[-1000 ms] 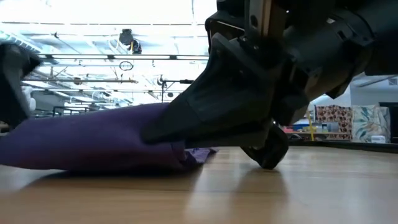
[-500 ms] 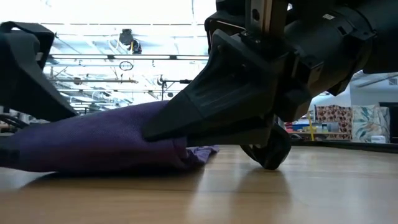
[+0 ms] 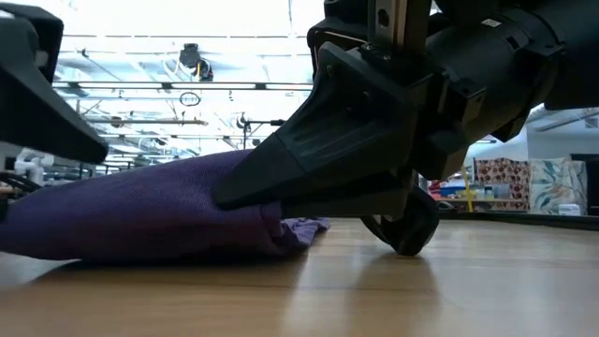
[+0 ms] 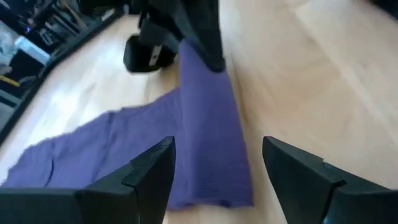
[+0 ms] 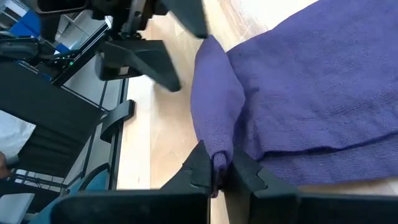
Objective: Roll towel into tight, uniform cylinder
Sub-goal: Roll the purple towel on the table
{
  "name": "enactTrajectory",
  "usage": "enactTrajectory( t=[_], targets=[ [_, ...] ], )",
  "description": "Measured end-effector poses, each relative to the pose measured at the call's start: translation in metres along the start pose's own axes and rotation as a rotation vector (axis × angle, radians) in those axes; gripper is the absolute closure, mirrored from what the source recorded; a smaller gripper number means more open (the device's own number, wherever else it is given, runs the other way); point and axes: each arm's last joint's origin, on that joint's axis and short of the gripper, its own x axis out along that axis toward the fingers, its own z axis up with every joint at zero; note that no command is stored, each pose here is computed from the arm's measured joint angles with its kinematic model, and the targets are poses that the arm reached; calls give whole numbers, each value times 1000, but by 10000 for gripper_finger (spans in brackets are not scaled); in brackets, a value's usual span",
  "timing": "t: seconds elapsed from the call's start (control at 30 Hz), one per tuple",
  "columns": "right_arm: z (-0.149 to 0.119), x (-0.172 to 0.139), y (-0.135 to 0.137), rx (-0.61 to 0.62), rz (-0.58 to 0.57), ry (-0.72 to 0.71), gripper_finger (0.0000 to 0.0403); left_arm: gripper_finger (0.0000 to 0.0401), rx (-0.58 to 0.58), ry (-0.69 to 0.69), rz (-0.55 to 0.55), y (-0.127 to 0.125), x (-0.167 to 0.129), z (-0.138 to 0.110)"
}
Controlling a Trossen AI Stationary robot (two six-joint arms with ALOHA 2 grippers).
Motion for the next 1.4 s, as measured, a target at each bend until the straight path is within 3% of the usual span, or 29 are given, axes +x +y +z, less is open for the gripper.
enactTrajectory(
  t=[0.5,0.83,0.93,1.03,1.23,1.4],
  targets=[
    [2,1,-1,19,0,-2,395,161,-29,84,-106,12,19,0],
    [2,0,-1,-7,1,0,391,296,-149,100,-114,14,22,0],
    [-2,-2,2,-116,9,11,366,343,-193,110,-139,14,22,0],
    [-3,-8,8,-260,9,39,314,385,-233,119,-150,13,22,0],
    [-13,-26,22,-557,-60,40,204,383,-364,189,-126,22,29,-4],
    [-28,-37,43,-845,-131,-129,164,386,-508,246,-211,38,40,3]
  ],
)
